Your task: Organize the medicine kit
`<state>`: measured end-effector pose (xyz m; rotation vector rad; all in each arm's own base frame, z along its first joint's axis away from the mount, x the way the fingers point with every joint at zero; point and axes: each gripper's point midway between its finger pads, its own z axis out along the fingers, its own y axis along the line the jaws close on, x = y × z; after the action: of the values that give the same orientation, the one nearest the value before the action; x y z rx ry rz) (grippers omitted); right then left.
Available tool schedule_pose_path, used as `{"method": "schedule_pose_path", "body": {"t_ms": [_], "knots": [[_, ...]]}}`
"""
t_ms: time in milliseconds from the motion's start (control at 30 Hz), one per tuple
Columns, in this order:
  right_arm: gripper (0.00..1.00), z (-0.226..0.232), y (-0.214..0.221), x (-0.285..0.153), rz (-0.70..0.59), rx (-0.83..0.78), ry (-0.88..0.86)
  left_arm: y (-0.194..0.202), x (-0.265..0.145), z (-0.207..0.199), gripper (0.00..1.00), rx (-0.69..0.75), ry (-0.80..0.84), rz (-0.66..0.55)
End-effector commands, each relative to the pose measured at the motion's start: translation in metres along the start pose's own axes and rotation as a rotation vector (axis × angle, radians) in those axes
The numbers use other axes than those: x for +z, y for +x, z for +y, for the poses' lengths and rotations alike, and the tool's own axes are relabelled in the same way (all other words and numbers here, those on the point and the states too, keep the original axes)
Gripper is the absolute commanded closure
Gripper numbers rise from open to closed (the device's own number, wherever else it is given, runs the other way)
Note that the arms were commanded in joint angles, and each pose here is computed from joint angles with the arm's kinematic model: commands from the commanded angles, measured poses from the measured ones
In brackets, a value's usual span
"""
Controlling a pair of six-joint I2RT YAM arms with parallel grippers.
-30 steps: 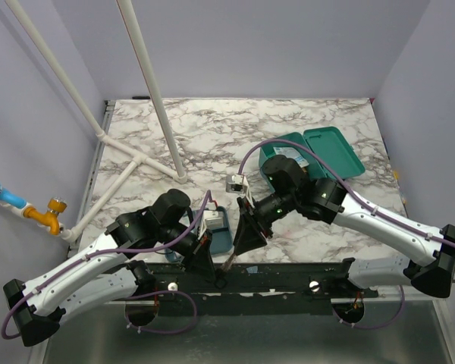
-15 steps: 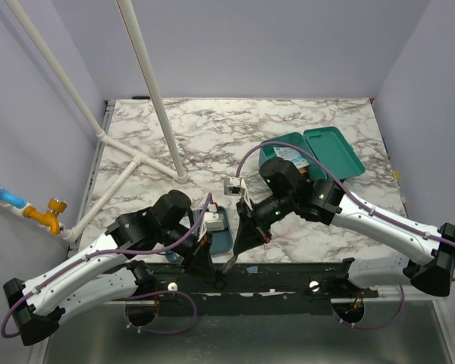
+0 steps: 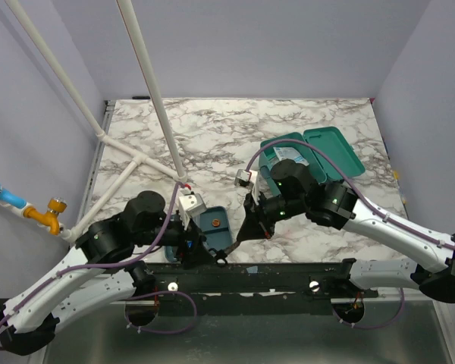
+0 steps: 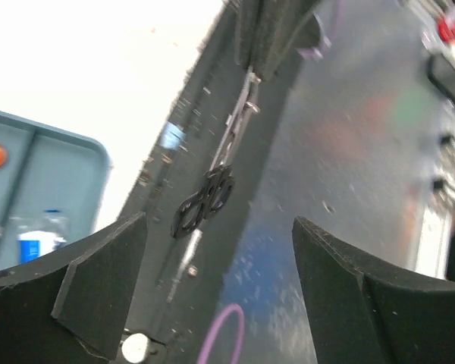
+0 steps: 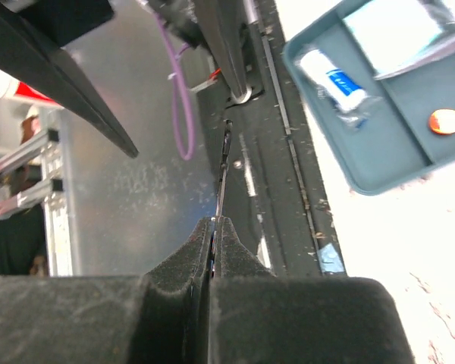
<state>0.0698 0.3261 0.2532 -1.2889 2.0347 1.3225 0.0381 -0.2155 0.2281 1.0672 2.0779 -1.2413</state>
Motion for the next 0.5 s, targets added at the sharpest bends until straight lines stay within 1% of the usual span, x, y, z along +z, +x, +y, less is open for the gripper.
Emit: {"method": "schedule_pose_path", "body": {"t_ms": [0,167,233,333,467], "knots": [[0.99,-0.027,-0.011,-0.019,-0.094,0.052,0.235,-0.04,-0.031,0.036,0.2,-0.011,-0.299,-0.249],[0.99,-0.053,-0.04,-0.05,-0.268,0.126,0.472,-0.051,-0.06,0.064,0.18,-0.063,-0.482,-0.462],[0.99,-0.069,-0.05,-0.066,-0.35,0.177,0.595,-0.053,-0.067,0.069,0.16,-0.069,-0.504,-0.53],[0.99,-0.088,-0.059,-0.085,-0.45,0.254,0.736,-0.053,-0.075,0.075,0.15,-0.083,-0.523,-0.627],[0.99,-0.11,-0.067,-0.109,-0.558,0.322,0.898,-0.047,-0.077,0.083,0.11,-0.088,-0.532,-0.688]]}}
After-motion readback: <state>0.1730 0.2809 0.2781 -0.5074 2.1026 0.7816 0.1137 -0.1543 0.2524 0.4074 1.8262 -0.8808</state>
